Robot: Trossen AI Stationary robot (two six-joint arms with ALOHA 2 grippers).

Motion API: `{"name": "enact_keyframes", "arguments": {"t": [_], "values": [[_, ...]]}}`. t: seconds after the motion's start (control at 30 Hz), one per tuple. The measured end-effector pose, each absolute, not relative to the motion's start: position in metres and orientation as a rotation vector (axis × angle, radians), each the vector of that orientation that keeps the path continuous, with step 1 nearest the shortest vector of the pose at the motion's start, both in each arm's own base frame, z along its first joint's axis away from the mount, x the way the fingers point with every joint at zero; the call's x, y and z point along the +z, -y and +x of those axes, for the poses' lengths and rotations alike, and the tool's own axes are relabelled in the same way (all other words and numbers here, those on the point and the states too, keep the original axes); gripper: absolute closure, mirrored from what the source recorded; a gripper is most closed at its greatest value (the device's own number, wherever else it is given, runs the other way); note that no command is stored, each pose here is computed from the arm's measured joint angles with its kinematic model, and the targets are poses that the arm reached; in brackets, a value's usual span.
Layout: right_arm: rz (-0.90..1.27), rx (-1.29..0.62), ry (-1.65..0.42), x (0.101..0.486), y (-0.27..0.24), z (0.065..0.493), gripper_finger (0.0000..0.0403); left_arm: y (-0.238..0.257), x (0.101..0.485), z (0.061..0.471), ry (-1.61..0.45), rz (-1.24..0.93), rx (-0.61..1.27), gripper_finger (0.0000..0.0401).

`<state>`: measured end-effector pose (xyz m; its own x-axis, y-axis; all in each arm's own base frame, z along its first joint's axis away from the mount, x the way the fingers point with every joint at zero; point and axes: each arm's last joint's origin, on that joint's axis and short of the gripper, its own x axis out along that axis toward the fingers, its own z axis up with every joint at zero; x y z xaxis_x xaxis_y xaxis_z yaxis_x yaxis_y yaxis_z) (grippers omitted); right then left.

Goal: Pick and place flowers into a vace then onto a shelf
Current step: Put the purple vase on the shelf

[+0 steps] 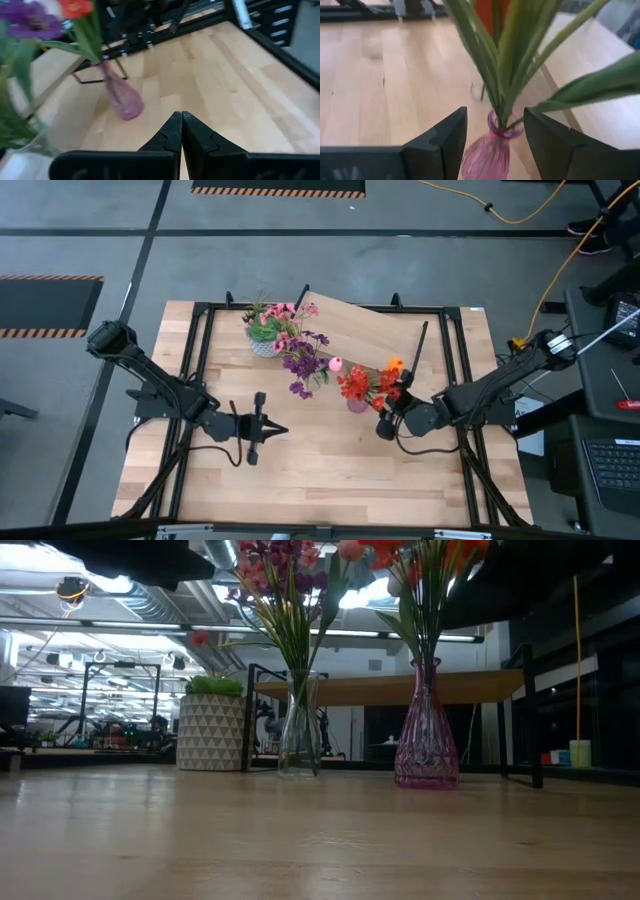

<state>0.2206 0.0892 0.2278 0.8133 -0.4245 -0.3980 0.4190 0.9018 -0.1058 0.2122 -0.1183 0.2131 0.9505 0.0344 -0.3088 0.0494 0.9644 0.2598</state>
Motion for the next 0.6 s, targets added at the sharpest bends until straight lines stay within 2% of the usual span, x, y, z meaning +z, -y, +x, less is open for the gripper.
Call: {"name": "enact_keyframes", "arguments": {"t": [0.17, 0.43, 0.6], "values": [[-0.002, -0.456, -0.509, 0.239, -0.09, 0.219, 0.0206, 0.116, 0.214, 0.212, -0.309, 0.276, 0.054, 0.0398], [-0.018, -0.39, -0.526, 0.253, -0.104, 0.211, 0.0206, 0.1, 0.225, 0.2, -0.348, 0.245, 0.086, 0.0399], [0.009, -0.384, -0.505, 0.255, -0.113, 0.196, 0.0207, 0.084, 0.237, 0.188, -0.366, 0.207, 0.032, 0.04]]}}
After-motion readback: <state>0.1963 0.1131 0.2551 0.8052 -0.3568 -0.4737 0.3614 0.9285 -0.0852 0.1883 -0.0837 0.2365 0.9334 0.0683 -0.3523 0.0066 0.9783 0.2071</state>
